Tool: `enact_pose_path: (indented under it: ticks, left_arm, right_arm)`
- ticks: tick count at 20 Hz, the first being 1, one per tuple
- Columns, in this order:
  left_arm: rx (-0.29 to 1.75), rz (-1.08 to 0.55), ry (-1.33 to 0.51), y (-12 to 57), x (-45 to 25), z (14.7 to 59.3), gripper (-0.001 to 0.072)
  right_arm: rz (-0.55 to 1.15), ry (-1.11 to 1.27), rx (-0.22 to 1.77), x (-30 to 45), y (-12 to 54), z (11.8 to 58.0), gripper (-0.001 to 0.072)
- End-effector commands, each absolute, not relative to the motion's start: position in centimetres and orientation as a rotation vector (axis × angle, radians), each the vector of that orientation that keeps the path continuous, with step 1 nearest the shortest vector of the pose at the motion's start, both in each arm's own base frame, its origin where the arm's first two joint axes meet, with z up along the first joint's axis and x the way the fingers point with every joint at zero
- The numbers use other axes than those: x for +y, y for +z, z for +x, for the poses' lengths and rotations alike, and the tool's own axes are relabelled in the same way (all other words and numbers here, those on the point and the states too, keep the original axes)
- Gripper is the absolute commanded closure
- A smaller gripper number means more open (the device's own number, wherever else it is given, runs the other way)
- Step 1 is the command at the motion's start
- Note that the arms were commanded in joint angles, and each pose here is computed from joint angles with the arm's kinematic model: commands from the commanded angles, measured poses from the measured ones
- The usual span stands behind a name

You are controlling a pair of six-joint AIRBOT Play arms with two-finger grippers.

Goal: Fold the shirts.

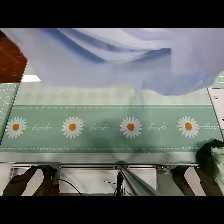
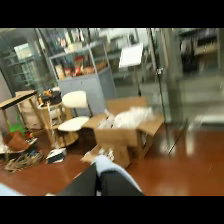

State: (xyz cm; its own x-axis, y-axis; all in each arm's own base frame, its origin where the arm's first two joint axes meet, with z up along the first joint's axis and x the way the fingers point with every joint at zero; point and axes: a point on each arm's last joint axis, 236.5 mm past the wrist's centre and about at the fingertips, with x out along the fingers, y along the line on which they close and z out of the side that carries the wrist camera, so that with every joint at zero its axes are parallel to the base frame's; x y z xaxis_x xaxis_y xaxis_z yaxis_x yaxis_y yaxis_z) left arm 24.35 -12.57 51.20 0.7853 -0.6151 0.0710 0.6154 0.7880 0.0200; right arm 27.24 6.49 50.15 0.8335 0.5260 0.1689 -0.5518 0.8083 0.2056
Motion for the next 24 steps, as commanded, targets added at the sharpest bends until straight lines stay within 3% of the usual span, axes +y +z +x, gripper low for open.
enact_pose_path:
  ticks: [1,6,9,15,20,24]
  left_arm:
    - [-0.299,0.156,-0.463,57.5,-11.9,17.4,0.0686]
    - [-0.242,0.094,-0.185,56.1,-8.3,11.7,0.0687]
    - [-0.095,0.104,-0.101,52.4,-6.7,11.1,0.0686]
    - [0.261,0.043,-0.152,44.0,-6.9,12.5,0.0687]
    - [0.506,-0.016,-0.227,37.2,-6.6,16.0,0.0686]
    - [0.658,-0.141,-0.298,31.6,-6.6,20.4,0.0687]
  right_arm:
    - [0.087,0.467,-0.219,9.9,55.9,21.1,0.0689]
    - [-0.045,0.072,-0.244,7.5,57.7,15.7,0.0689]
    - [-0.05,-0.059,-0.039,5.6,52.6,14.8,0.069]
    - [-0.036,-0.002,0.381,6.4,43.0,13.6,0.069]
    - [0.008,0.017,0.437,4.7,42.4,16.0,0.069]
    - [0.114,0.028,0.572,0.1,40.1,21.5,0.0691]
